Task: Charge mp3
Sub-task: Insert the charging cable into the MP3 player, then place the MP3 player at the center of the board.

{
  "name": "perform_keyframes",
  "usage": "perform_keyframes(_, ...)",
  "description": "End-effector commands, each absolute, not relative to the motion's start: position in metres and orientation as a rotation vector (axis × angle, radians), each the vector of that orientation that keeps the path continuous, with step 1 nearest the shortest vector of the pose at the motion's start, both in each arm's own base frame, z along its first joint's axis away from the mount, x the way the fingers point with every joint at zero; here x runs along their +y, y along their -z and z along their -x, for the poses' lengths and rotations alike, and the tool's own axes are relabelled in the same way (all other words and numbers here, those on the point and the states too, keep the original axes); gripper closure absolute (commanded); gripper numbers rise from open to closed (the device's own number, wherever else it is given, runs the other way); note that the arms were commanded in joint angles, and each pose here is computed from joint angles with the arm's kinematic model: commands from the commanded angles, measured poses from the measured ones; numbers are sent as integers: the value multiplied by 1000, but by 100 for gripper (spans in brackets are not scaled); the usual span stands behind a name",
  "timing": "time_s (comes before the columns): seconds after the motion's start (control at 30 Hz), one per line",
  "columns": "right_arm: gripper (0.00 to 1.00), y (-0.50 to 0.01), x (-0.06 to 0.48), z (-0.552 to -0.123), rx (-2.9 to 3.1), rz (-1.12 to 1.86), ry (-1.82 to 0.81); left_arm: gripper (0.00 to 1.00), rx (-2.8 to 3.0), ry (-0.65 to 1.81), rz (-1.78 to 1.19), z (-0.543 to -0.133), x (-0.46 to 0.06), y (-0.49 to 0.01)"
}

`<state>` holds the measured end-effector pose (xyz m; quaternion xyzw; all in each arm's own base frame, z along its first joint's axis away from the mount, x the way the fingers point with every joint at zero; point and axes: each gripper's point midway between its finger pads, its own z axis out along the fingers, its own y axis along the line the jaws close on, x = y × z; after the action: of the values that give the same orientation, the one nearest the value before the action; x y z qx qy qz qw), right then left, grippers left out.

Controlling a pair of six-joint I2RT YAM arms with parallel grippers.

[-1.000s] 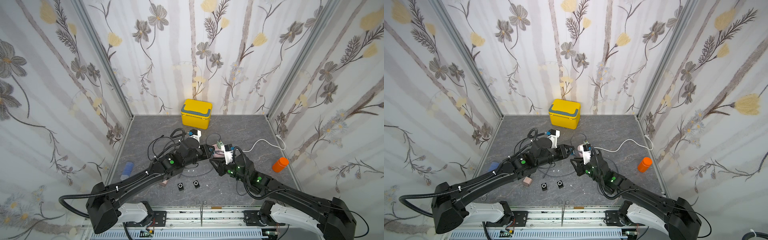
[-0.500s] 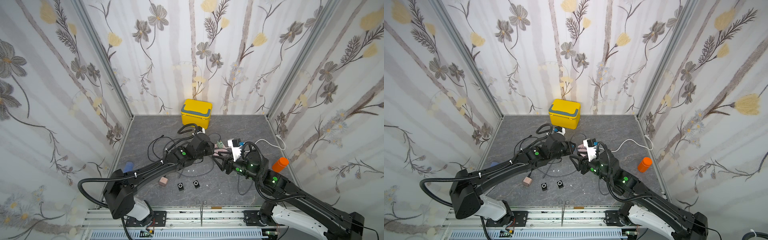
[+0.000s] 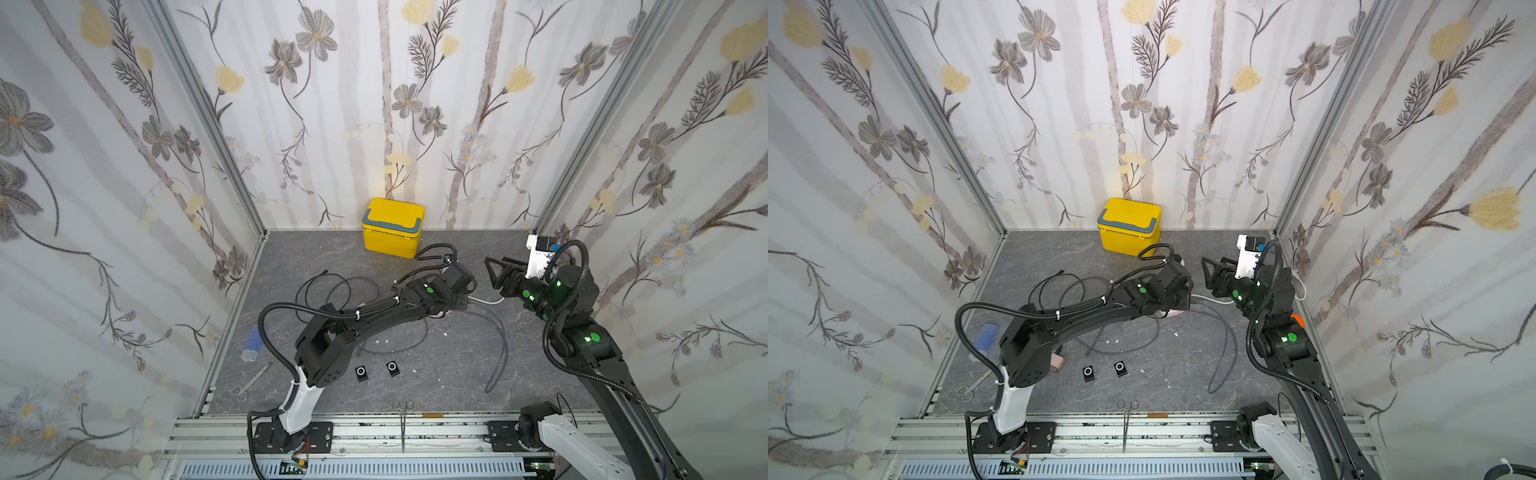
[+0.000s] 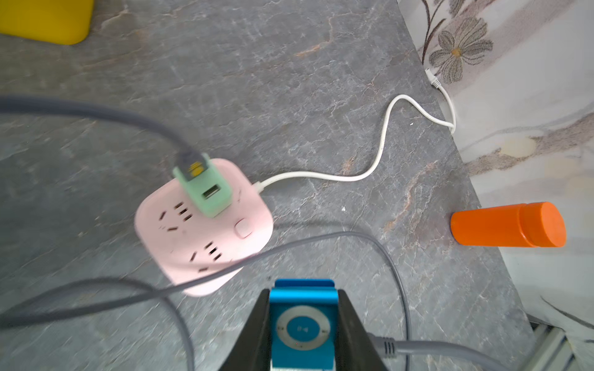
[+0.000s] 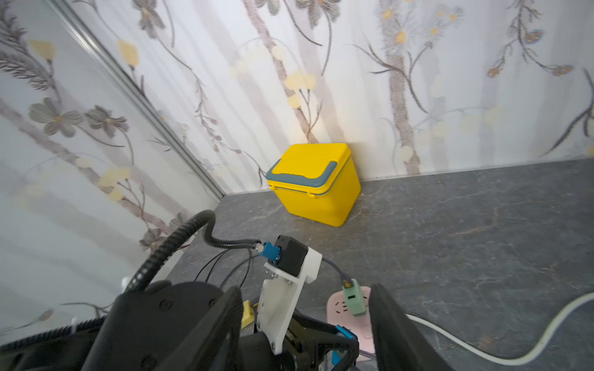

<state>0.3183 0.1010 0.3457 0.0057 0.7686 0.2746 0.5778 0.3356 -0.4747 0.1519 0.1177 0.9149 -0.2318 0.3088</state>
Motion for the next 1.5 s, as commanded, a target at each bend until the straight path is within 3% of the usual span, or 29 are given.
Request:
perform_keyframes(0.0, 38, -338, 87, -331, 1821, -52, -687, 88, 2448, 452, -403, -344, -478, -130)
perform_keyframes(0.4, 40, -289, 42, -379, 1894, -236, -689, 85, 2527, 432, -543, -341, -518, -63)
perform_keyframes(0.87, 41, -263, 38, -387, 1941, -248, -678, 84, 2473, 611, -562, -357, -557, -54)
perform_keyframes(1.1, 41, -260, 37, -388, 1945, -241, -665, 81, 2411, 565, -477, -380, -559, -45)
perform_keyframes(1.2, 41, -259, 37, -388, 1950, -235, -667, 75, 2446, 519, -443, -387, -551, -32)
perform_keyframes(1.3, 41, -258, 41, -388, 1956, -223, -689, 61, 2488, 450, -416, -391, -536, -18)
perform_keyframes(1.47, 40, -261, 50, -386, 1957, -185, -746, 45, 2479, 439, -433, -392, -532, -35)
